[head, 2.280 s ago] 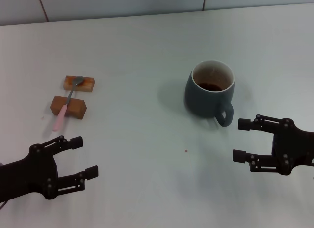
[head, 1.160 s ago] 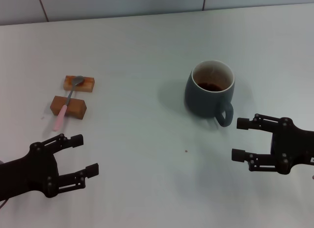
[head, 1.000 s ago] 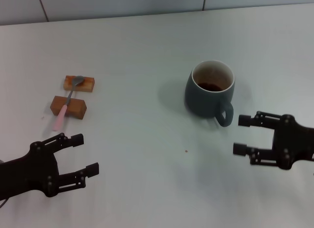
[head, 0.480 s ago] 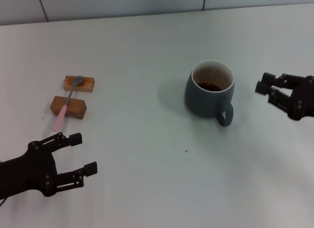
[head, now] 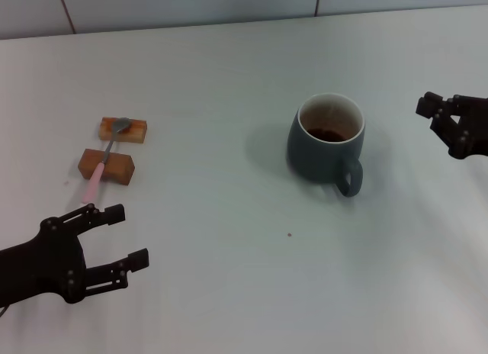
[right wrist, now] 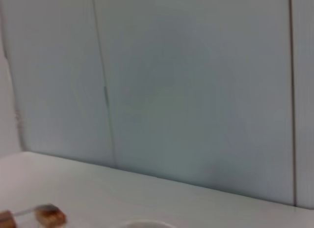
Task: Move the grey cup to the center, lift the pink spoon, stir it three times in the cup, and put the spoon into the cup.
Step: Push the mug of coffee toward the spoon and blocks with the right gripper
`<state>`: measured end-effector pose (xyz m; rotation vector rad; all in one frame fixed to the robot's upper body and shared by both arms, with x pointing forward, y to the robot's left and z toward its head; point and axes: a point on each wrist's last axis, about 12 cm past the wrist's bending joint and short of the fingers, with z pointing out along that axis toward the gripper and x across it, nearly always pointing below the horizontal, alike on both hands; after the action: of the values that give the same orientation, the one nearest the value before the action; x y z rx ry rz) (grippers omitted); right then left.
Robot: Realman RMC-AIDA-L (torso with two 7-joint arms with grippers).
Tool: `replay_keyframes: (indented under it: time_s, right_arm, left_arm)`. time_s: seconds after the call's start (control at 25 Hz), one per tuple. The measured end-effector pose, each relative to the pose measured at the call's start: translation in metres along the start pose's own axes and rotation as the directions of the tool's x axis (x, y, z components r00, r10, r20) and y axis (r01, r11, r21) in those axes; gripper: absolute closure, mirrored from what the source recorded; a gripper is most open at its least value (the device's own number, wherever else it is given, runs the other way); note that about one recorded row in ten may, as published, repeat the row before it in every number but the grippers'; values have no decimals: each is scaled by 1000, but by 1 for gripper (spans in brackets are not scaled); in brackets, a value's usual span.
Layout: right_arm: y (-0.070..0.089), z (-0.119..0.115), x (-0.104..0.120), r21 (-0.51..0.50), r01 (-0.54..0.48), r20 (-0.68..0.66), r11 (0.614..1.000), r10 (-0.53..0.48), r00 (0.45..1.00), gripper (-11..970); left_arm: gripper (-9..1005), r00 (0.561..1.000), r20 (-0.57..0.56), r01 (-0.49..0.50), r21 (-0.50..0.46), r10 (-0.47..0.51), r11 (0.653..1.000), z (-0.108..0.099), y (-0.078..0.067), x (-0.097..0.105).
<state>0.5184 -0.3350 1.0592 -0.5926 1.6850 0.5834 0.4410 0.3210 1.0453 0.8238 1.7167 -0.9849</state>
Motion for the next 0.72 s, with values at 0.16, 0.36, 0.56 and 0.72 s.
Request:
replay_keyframes:
  time_s: [0.16,0.36,0.56,0.72]
  right_arm:
    - [-5,11,4,28,94,-61,995,-92,994,867]
    - [-3,27,8,-10,212,-141,977,-211,967,868]
    - [-1,46,7,-61,318,-195,946,-323,926,867]
    - [0,56,5,-87,351,-214,932,-361,908,866]
  left_arm:
    - [137,1000,1,4,1,-4,1000,0,1,-1]
    - [137,1000,0,6,1,-6,1000,0,1,-2]
    - [137,1000,4,2,-8,-2,1000,-1,3,-4]
    - [137,1000,11,4,-15,-4,1000,-2,3,-4]
